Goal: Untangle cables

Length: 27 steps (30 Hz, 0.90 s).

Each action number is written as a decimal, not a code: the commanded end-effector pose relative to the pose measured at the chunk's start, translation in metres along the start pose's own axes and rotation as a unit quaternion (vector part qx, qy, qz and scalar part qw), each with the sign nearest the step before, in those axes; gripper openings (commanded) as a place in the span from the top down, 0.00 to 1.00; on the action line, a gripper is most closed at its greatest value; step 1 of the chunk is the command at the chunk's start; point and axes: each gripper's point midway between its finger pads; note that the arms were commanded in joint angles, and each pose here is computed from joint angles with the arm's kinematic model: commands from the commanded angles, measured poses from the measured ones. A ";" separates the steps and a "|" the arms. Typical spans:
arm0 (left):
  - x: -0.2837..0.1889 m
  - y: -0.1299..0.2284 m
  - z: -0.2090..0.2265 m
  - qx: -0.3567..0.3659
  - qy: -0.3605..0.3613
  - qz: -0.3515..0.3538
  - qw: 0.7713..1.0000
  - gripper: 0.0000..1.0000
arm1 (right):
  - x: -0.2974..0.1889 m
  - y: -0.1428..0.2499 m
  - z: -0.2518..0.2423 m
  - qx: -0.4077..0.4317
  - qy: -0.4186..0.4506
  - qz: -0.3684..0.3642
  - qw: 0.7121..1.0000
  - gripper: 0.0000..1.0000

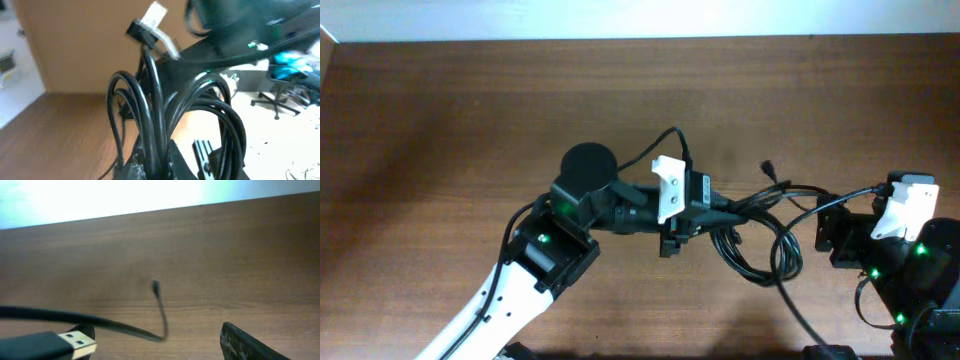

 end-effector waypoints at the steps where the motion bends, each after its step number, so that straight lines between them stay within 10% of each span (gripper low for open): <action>1: -0.016 0.013 0.047 -0.076 -0.143 0.020 0.987 1.00 | -0.002 0.000 0.028 -0.001 -0.082 0.000 0.997 0.21; 12: -0.034 0.033 0.074 -0.170 -0.214 0.033 0.961 1.00 | -0.036 -0.011 0.104 -0.047 -0.320 -0.036 0.946 0.21; 19: -0.014 -0.004 0.023 -0.108 -0.060 -0.007 0.992 1.00 | -0.050 -0.020 0.121 -0.058 -0.376 -0.060 0.923 0.21; 26: -0.004 -0.010 0.016 -0.093 -0.055 -0.016 0.994 0.99 | -0.051 -0.020 0.122 -0.058 -0.381 -0.060 0.921 0.94; 27: -0.004 -0.010 0.017 -0.093 -0.059 -0.016 0.994 0.82 | -0.051 -0.020 0.121 -0.058 -0.379 -0.060 0.922 0.96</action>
Point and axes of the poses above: each gripper's point midway between its finger pads, its own x axis out along the fingers, its own z axis along the line the jaws close on, y = z × x, and after that the axes turned 7 degrees about -x, right-handed
